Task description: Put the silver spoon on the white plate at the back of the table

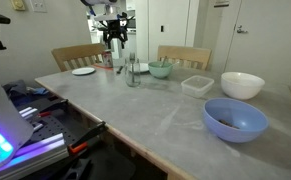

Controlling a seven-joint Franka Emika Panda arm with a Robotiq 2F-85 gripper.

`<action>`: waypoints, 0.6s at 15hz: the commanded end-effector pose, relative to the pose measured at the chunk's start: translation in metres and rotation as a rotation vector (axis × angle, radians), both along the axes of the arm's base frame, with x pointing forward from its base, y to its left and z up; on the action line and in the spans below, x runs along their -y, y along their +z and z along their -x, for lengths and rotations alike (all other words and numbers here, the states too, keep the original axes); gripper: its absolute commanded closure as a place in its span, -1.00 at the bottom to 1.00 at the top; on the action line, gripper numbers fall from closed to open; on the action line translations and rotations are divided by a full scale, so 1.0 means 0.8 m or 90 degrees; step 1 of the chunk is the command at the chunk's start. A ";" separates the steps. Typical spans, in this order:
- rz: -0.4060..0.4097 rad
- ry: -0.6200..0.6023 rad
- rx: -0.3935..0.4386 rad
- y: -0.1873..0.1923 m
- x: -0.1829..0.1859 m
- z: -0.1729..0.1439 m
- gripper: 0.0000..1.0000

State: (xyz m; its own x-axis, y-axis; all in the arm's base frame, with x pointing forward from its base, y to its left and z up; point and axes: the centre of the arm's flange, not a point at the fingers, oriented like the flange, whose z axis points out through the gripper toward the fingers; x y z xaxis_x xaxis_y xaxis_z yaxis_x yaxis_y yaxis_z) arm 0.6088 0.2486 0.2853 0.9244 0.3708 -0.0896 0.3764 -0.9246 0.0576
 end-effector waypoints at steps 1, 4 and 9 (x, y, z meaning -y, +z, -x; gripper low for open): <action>0.007 0.042 0.037 -0.012 -0.005 -0.019 -1.00; -0.064 0.048 0.072 -0.022 -0.005 -0.031 -1.00; -0.183 0.046 0.114 -0.068 0.011 -0.045 -1.00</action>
